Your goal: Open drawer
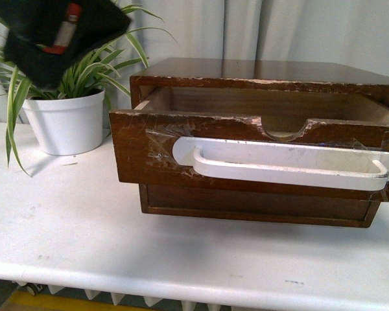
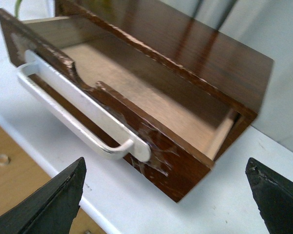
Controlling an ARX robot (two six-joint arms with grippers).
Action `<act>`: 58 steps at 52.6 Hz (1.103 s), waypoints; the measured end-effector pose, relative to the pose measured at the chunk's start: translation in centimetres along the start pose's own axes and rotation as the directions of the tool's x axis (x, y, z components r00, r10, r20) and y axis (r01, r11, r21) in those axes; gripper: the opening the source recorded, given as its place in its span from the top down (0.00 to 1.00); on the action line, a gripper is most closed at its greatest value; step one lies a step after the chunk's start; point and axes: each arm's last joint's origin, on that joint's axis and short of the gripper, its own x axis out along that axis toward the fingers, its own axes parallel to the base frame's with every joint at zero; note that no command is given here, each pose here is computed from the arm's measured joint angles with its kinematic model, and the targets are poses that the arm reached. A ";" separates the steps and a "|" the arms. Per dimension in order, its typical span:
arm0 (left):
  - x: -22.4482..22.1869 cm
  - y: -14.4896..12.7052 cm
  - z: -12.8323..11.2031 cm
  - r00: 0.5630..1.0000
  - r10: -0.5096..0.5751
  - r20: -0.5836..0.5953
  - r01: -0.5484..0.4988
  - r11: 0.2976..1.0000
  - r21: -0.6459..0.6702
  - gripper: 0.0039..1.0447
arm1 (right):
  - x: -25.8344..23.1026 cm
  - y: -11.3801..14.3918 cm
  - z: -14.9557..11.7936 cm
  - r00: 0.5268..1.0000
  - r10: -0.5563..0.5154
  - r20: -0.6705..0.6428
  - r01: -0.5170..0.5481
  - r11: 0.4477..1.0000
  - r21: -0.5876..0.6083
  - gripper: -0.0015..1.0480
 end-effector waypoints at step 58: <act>-14.0 -3.1 -13.4 0.936 0.335 -0.111 -0.332 0.727 -0.601 0.37 | -6.0 4.1 -6.2 0.879 -0.477 0.008 0.442 0.820 0.363 0.39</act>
